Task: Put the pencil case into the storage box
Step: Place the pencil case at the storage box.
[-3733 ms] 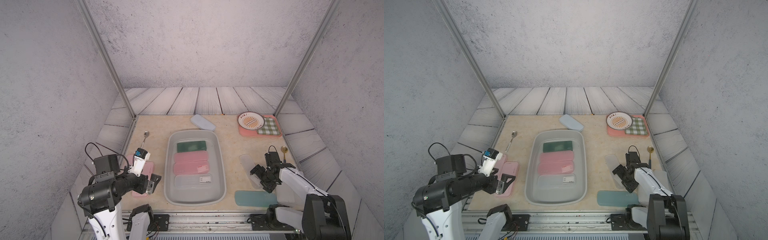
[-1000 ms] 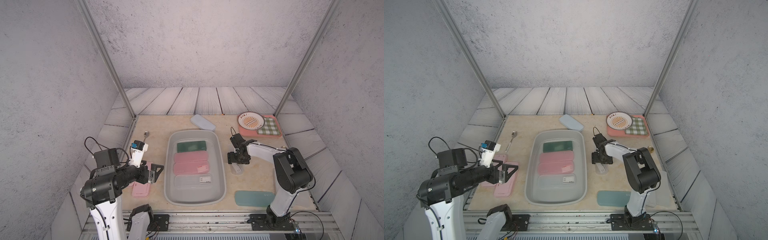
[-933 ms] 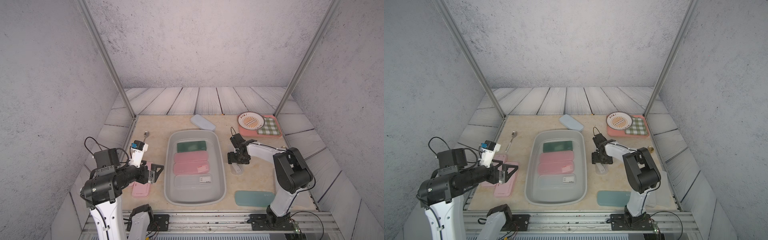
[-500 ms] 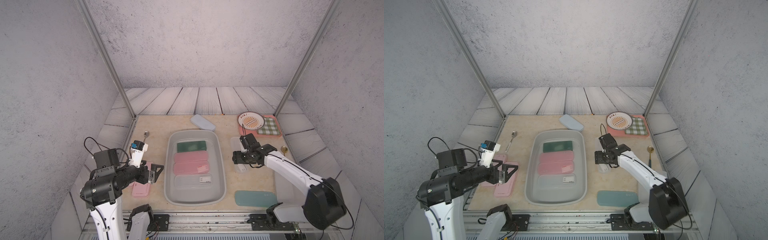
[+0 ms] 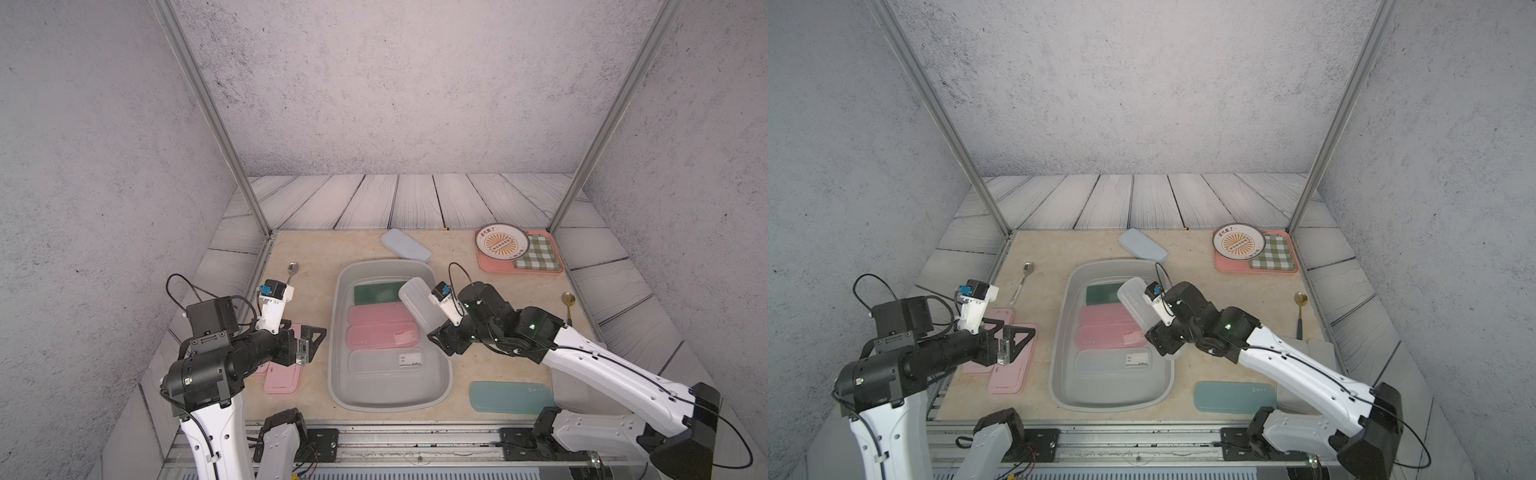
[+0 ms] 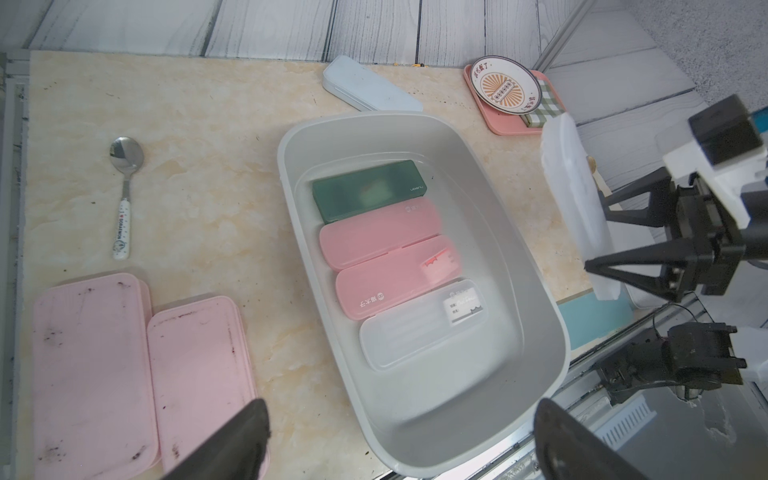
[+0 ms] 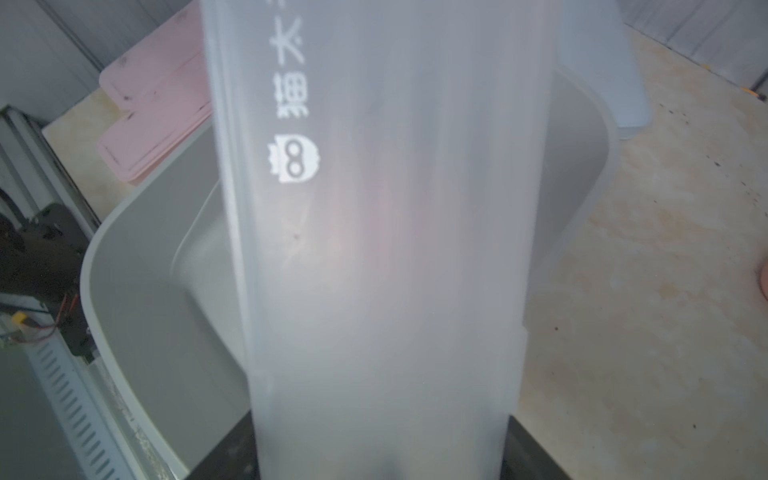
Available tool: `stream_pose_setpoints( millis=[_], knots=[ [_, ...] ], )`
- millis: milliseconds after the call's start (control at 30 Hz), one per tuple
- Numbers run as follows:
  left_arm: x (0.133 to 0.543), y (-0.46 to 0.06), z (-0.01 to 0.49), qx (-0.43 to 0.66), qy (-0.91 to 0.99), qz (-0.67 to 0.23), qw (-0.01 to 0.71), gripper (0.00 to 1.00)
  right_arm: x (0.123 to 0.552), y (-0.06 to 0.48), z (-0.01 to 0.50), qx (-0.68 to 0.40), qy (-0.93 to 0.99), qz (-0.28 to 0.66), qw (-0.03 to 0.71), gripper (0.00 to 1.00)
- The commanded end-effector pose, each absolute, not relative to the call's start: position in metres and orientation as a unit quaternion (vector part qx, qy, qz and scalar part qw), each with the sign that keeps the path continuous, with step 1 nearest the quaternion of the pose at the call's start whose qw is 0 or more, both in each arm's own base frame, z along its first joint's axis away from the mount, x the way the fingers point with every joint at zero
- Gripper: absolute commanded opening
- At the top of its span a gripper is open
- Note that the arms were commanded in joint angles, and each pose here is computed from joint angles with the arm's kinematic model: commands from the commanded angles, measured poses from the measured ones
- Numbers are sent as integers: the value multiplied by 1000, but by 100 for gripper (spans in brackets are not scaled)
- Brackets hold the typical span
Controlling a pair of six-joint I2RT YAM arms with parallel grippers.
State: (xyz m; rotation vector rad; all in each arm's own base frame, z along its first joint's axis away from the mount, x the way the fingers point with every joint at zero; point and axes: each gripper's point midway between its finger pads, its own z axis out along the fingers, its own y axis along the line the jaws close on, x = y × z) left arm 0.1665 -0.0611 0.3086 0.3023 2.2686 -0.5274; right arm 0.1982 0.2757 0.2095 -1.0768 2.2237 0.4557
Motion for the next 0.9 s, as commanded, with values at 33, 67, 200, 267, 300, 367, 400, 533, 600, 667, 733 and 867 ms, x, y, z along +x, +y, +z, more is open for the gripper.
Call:
stream_pose_setpoints(
  millis=[33, 67, 200, 267, 300, 367, 400, 533, 600, 667, 733, 867],
  knots=[
    [171, -50, 304, 88, 899, -189, 386, 100, 195, 308, 195, -530, 774, 121, 324, 70],
    [170, -50, 305, 89, 898, -186, 388, 100, 192, 314, 188, -553, 761, 116, 319, 70],
    [167, -52, 307, 93, 895, -186, 395, 100, 180, 341, 161, -629, 714, 120, 282, 71],
    [165, -54, 308, 97, 893, -188, 397, 100, 171, 351, 149, -648, 709, 132, 245, 71],
    [165, -54, 309, 98, 892, -188, 399, 100, 169, 354, 142, -653, 711, 135, 222, 71],
    [163, -55, 310, 100, 891, -189, 401, 100, 165, 359, 129, -660, 716, 134, 183, 72],
    [163, -56, 310, 101, 890, -189, 402, 100, 163, 361, 121, -664, 718, 132, 163, 72],
    [163, -56, 311, 103, 890, -191, 402, 100, 155, 362, 94, -682, 715, 114, 104, 72],
    [163, -57, 310, 103, 890, -193, 401, 100, 150, 359, 85, -691, 710, 109, 81, 72],
    [164, -56, 309, 103, 890, -193, 399, 100, 144, 356, 79, -698, 705, 107, 65, 72],
    [165, -56, 309, 101, 891, -194, 399, 100, 137, 355, 75, -704, 699, 113, 52, 73],
    [167, -56, 307, 102, 891, -196, 396, 100, 128, 360, 70, -710, 691, 129, 44, 74]
  ],
)
